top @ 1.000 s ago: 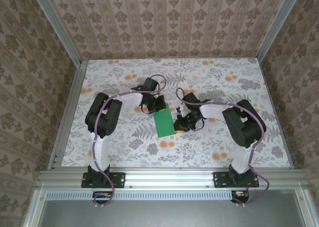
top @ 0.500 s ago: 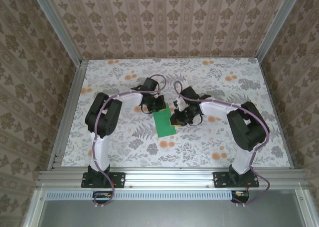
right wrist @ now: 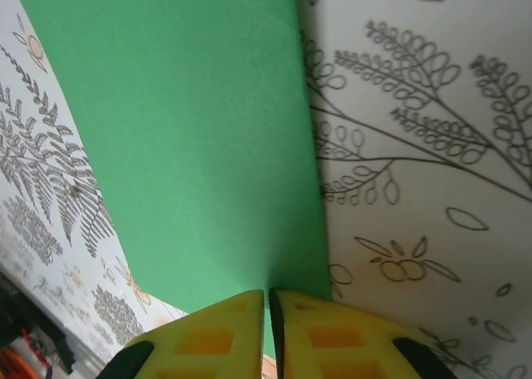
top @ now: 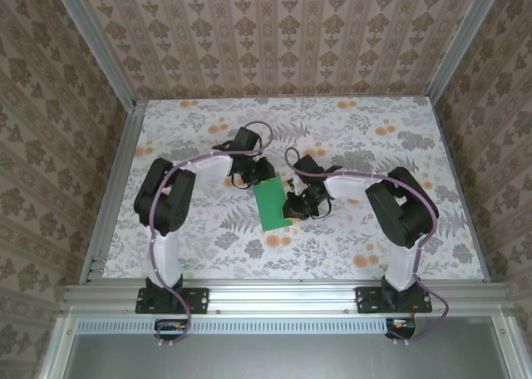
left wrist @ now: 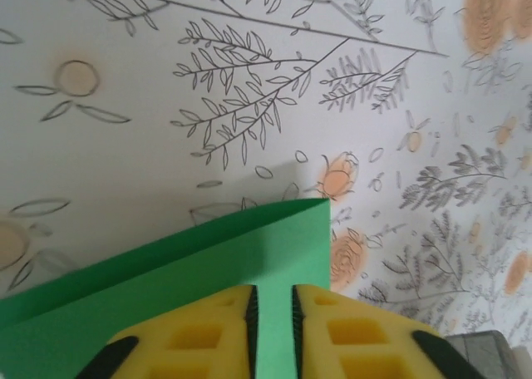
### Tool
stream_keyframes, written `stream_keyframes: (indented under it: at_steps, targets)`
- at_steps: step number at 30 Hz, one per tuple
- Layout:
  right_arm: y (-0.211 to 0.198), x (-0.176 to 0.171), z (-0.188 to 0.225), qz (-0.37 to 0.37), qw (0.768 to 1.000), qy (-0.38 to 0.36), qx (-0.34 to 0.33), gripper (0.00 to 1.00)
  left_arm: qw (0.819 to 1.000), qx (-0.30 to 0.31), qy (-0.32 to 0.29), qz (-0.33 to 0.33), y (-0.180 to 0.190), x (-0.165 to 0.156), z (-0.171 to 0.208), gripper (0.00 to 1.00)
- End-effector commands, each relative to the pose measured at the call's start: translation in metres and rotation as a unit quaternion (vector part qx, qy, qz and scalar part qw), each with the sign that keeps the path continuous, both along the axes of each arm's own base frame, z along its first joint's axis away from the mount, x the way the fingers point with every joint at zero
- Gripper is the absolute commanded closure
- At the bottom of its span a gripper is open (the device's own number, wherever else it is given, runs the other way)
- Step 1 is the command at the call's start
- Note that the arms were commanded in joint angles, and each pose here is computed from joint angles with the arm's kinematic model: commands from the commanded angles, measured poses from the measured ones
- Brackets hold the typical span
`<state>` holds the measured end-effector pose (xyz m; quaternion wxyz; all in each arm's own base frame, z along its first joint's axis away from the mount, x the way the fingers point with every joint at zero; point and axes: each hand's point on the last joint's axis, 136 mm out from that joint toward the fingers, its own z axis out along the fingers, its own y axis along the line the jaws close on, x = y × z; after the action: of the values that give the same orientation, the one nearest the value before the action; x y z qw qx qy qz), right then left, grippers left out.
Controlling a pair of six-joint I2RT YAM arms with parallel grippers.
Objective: Fold a paper plane with a square sheet of paper (pick it up from the middle)
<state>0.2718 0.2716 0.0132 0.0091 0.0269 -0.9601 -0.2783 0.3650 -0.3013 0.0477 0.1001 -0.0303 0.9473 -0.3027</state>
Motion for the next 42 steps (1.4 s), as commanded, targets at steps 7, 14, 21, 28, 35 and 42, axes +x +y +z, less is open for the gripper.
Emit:
stream_keyframes:
  at_steps: [7,14,21,28,35,42]
  targets:
    - [0.025,-0.003,-0.004,-0.068,0.997,-0.018,-0.023,0.83,0.996,0.009,-0.025,0.081,0.067,-0.021,0.020,0.57]
    - [0.078,0.027,0.034,-0.052,0.996,-0.066,0.041,0.77,0.992,0.012,-0.018,0.124,0.113,-0.058,0.018,0.40]
    - [0.059,0.060,0.047,-0.022,0.994,-0.111,0.005,0.74,0.991,0.014,-0.020,0.132,0.127,-0.084,0.022,0.32]
    - [0.061,0.091,0.024,0.011,0.993,-0.113,-0.044,0.73,0.992,0.026,-0.026,0.120,0.120,-0.083,0.028,0.28]
    - [0.038,0.120,0.001,-0.023,0.987,-0.117,-0.110,0.74,0.995,0.051,-0.030,0.085,0.100,-0.086,0.027,0.31]
    - [-0.023,0.129,-0.010,-0.122,0.975,-0.107,-0.150,0.75,0.997,0.042,-0.031,0.051,0.069,-0.087,0.025,0.34]
